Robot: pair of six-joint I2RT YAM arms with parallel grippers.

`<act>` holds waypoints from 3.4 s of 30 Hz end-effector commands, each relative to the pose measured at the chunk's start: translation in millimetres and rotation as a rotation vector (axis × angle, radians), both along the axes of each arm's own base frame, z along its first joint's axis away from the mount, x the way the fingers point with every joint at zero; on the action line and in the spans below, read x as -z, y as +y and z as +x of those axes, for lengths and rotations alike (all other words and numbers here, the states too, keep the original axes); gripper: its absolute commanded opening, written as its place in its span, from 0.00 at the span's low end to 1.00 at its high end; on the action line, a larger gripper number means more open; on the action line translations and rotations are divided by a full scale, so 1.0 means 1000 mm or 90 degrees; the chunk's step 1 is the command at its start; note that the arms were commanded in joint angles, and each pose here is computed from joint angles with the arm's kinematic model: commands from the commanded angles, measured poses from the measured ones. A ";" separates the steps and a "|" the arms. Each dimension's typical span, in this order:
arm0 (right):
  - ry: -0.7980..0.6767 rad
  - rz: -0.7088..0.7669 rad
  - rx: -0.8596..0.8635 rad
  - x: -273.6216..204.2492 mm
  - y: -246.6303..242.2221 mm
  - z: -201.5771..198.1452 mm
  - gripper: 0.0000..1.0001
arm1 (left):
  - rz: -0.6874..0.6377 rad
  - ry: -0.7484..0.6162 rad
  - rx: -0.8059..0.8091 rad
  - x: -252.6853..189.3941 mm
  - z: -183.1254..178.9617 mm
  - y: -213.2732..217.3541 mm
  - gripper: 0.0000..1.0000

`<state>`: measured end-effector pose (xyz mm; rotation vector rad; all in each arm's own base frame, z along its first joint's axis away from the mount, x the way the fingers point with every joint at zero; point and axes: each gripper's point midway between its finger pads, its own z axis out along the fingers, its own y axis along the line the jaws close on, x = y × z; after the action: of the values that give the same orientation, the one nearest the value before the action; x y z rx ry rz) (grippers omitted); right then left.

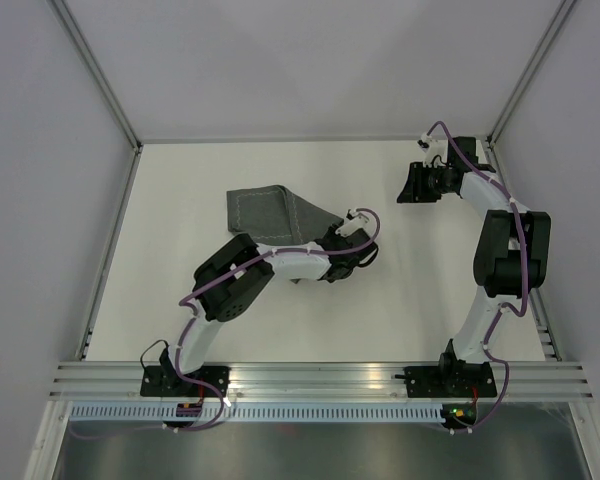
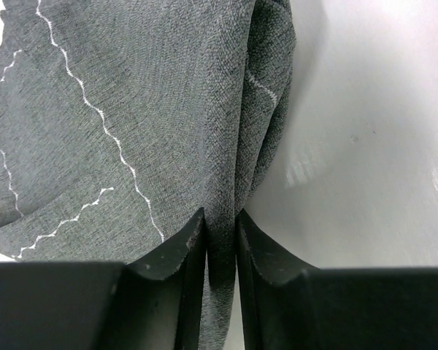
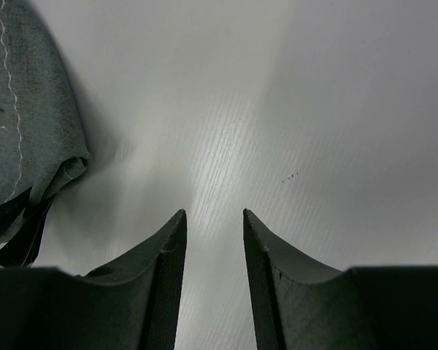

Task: Fold the napkin, place the utensils inside, and roll it up
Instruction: Roll the napkin with the utensil

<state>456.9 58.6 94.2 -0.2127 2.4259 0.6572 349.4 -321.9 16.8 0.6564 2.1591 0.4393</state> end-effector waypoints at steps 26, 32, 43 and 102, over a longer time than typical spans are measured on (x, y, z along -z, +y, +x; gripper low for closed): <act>-0.057 -0.001 -0.044 -0.030 0.003 -0.005 0.42 | -0.107 0.175 0.095 0.003 -0.036 0.006 0.54; -0.054 -0.009 -0.048 -0.026 0.002 -0.009 0.42 | -0.200 0.079 0.044 -0.061 -0.016 0.009 0.62; -0.055 -0.003 -0.046 -0.028 0.003 -0.010 0.41 | -0.483 0.122 -0.191 -0.087 0.056 0.078 0.57; -0.060 -0.012 -0.030 -0.035 -0.003 -0.006 0.40 | -0.662 0.187 -0.246 -0.046 0.177 0.080 0.09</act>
<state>445.0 59.2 108.7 -0.2914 2.3959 0.6541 517.3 -240.7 52.0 -0.3098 2.4010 -0.5900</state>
